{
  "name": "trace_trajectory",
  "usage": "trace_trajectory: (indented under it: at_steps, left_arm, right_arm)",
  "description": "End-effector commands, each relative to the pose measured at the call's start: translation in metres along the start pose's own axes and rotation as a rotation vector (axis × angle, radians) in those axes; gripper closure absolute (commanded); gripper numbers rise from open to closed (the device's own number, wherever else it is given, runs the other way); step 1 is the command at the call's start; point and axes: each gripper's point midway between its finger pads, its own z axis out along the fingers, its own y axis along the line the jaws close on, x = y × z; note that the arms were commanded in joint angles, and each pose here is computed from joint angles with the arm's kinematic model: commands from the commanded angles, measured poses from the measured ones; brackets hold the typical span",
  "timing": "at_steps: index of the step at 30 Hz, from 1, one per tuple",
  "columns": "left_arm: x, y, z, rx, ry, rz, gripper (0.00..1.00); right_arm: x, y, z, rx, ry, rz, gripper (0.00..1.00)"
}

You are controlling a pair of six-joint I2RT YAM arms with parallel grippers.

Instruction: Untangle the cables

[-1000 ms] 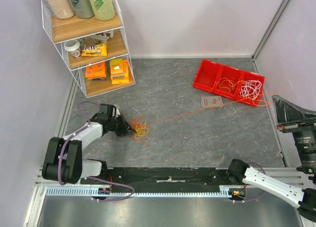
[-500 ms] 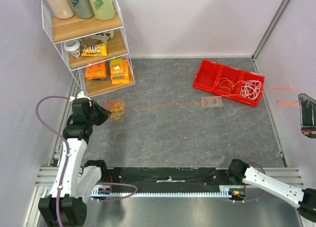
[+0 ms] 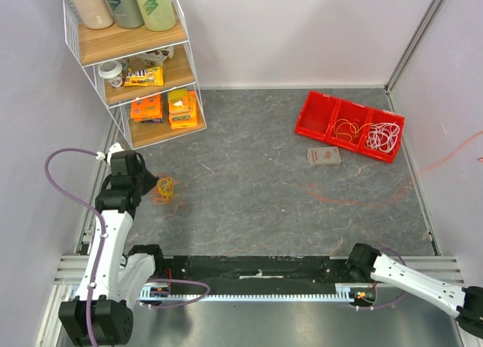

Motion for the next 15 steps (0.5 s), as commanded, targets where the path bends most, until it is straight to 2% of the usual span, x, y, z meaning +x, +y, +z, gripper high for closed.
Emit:
trace_trajectory:
  at_steps: [1,5,9,11,13,15]
  left_arm:
    - [-0.007,0.017,0.008,-0.082,-0.058,-0.004,0.92]
    - [-0.003,0.010,0.013,-0.045,-0.026,0.009,0.95]
    - [0.009,-0.025,0.011,0.152,0.059,0.070,0.95]
    - [0.015,-0.049,0.004,0.294,0.103,0.100,0.87]
    - [0.019,-0.074,-0.006,0.447,0.125,0.112,0.72]
    - [0.023,-0.093,-0.019,0.573,0.149,0.116,0.61]
  right_arm:
    - [0.004,0.026,0.020,-0.083,0.024,-0.040,1.00]
    - [0.019,0.031,0.026,-0.088,0.055,-0.038,1.00]
    - [0.075,0.036,0.040,-0.065,0.160,-0.047,1.00]
    - [0.122,0.041,0.052,-0.050,0.245,-0.080,1.00]
    - [0.161,0.047,0.065,-0.041,0.323,-0.119,1.00]
    - [0.199,0.052,0.078,-0.031,0.402,-0.168,1.00]
